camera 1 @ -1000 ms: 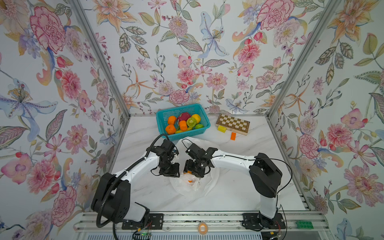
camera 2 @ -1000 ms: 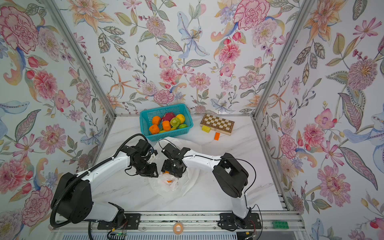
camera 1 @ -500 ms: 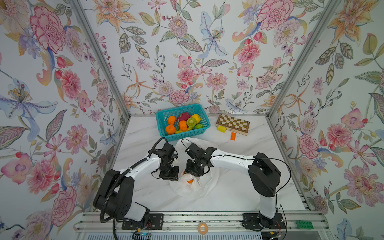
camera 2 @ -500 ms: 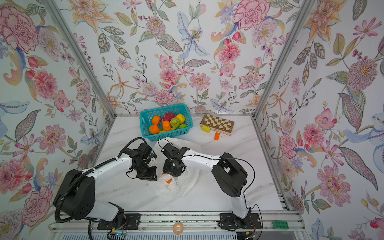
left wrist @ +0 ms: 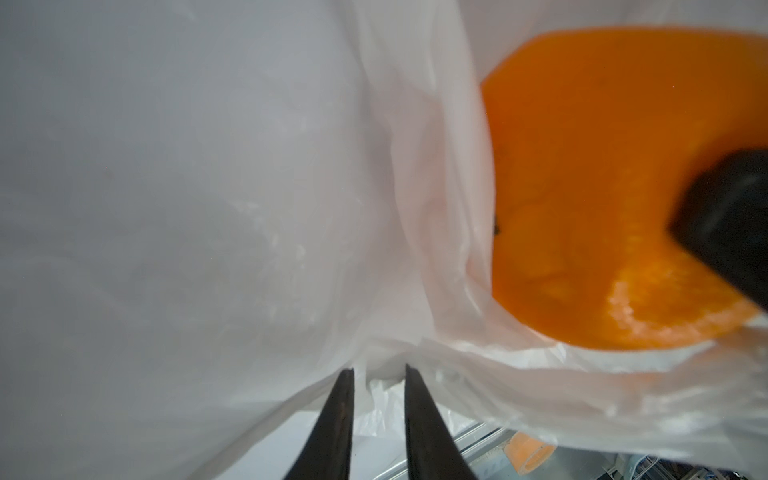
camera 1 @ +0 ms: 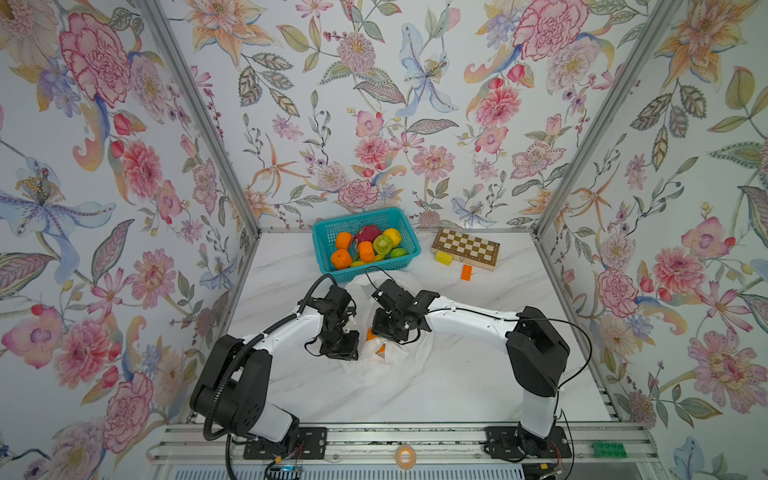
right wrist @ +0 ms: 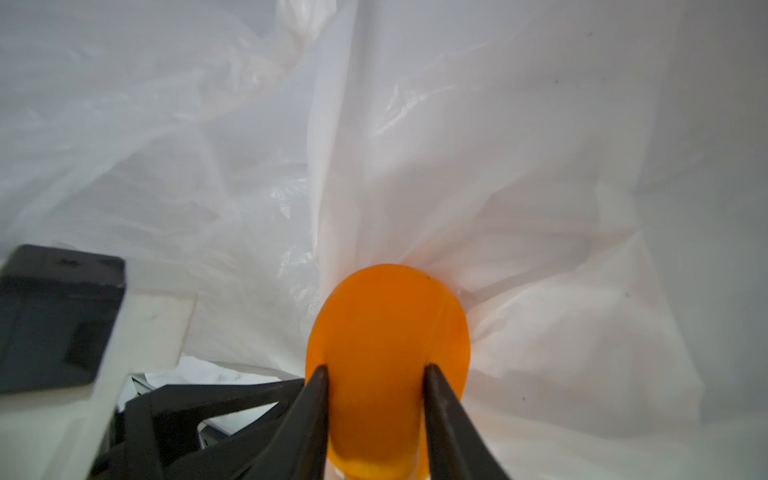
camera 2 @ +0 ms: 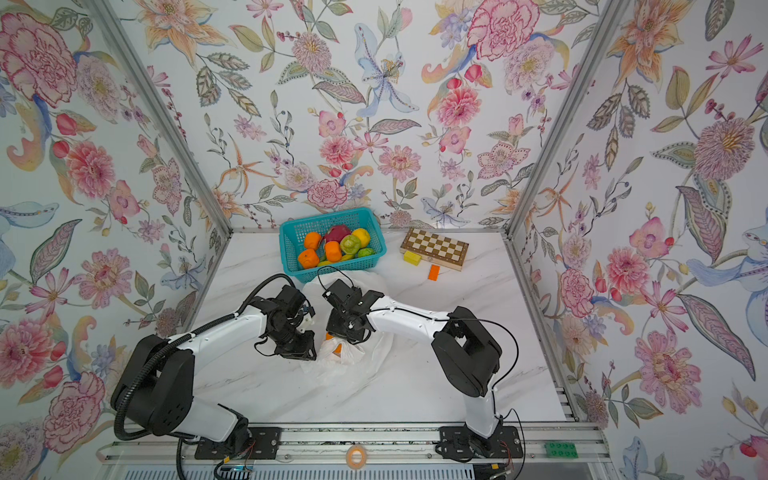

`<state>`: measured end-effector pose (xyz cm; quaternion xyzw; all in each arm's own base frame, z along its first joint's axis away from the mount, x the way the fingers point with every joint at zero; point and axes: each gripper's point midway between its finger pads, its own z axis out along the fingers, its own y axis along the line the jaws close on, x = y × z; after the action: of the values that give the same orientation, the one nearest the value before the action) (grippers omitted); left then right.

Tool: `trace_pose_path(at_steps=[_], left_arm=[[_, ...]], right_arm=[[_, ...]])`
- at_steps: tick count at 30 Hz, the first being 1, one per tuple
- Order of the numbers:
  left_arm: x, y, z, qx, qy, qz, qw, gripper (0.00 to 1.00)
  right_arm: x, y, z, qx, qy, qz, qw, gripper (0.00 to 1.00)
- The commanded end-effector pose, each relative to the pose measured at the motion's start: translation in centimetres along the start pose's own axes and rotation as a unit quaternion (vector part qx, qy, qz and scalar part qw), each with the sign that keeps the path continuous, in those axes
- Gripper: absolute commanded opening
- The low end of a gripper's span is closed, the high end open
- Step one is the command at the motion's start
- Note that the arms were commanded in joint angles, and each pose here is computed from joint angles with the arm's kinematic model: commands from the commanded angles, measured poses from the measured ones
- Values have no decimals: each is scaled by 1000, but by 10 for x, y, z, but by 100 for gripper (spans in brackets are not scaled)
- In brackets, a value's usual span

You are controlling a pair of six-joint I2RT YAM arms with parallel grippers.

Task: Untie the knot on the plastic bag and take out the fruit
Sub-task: 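Grasp the last orange in the bag with the right gripper and lift, then pass the orange from the right gripper to the left gripper above the bag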

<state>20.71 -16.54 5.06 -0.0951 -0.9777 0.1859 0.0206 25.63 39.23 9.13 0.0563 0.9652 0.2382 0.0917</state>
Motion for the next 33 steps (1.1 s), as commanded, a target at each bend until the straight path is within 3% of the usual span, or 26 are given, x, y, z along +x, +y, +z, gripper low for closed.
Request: trace_pose_path(at_steps=[1, 10, 23, 28, 33], left_arm=[[-7, -5, -5, -1, -13, 5, 1000, 25], [-21, -12, -20, 2, -53, 16, 998, 33], [-54, -33, -93, -13, -192, 91, 977, 54], [-67, -52, -127, 9, -274, 139, 952, 58], [-75, -83, -162, 58, -378, 225, 896, 62]], right_arm=[[-16, 3, -21, -7, -47, -6, 999, 32], [-29, 11, -38, -37, -89, -12, 995, 30], [-44, 20, -61, -71, -109, 3, 992, 27], [-52, 27, -78, -99, -118, 16, 988, 27], [-60, 33, -103, -130, -128, 33, 983, 27]])
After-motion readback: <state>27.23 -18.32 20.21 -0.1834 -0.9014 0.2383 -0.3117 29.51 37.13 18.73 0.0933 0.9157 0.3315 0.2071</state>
